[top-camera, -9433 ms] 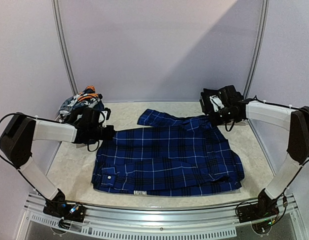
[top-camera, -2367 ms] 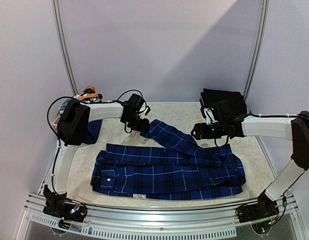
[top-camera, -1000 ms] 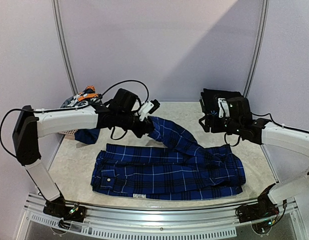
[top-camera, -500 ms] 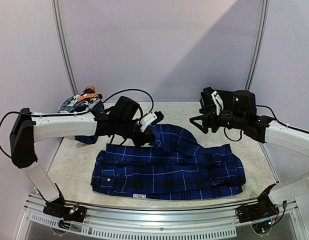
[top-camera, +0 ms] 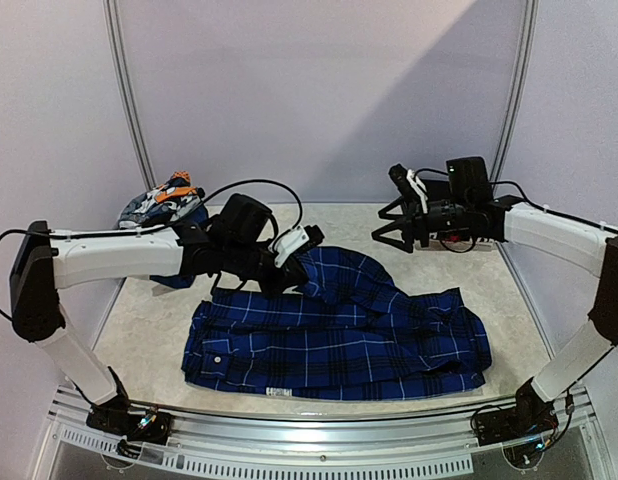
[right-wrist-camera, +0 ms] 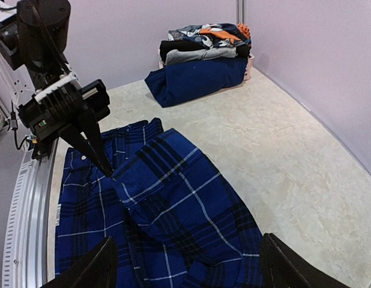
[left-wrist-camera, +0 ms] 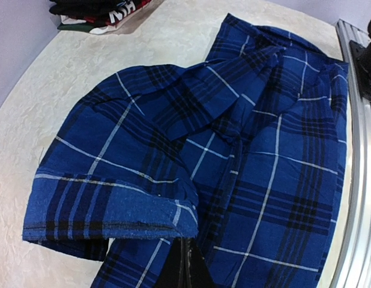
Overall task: Fold and stack the mixed laundry pile
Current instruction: Adjust the 1/3-folded shirt at the center of the board.
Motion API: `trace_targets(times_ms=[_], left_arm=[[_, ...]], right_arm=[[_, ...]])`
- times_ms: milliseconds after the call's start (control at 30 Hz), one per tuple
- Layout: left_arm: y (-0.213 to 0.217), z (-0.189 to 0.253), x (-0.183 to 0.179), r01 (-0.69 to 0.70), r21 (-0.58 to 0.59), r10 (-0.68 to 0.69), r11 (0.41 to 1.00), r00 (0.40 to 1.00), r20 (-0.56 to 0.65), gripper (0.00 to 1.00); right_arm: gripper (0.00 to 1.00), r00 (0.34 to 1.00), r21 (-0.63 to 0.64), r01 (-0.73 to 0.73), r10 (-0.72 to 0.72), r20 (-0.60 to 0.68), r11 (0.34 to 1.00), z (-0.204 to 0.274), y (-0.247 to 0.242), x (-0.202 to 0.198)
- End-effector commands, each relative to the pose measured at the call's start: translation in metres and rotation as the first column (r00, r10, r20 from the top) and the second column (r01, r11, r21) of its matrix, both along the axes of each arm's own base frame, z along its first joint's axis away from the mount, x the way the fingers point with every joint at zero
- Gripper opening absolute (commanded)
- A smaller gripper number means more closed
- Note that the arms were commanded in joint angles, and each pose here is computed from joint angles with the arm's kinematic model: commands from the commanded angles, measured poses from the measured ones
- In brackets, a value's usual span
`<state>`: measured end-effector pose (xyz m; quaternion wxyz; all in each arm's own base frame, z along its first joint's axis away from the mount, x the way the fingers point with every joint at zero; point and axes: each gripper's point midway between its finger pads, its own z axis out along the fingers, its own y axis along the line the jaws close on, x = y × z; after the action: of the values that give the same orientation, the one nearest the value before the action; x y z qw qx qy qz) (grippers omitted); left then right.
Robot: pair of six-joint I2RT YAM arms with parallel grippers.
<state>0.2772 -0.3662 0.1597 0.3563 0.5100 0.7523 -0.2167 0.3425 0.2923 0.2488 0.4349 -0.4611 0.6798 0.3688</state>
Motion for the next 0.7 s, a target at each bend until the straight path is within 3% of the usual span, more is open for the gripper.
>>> trace_targets(times_ms=[0,367,667], left_arm=[[-0.006,0.019,-0.017,0.068,-0.054,-0.066,0.996,0.997,0.038,0.00],[-0.007,0.022,-0.029,0.104,-0.056,-0.101,0.993,0.993,0.058,0.00],[-0.008,0.021,-0.032,0.110,-0.052,-0.107,0.993,0.992,0.060,0.00]], right_arm=[[0.82,0.994,-0.020,-0.069,0.067,-0.085,0.997,-0.020,0.012,0.008],[0.79,0.962,-0.056,-0.169,0.153,-0.226,0.984,-0.058,0.042,0.052],[0.78,0.916,-0.066,-0.307,0.276,-0.293,0.949,-0.088,0.068,0.047]])
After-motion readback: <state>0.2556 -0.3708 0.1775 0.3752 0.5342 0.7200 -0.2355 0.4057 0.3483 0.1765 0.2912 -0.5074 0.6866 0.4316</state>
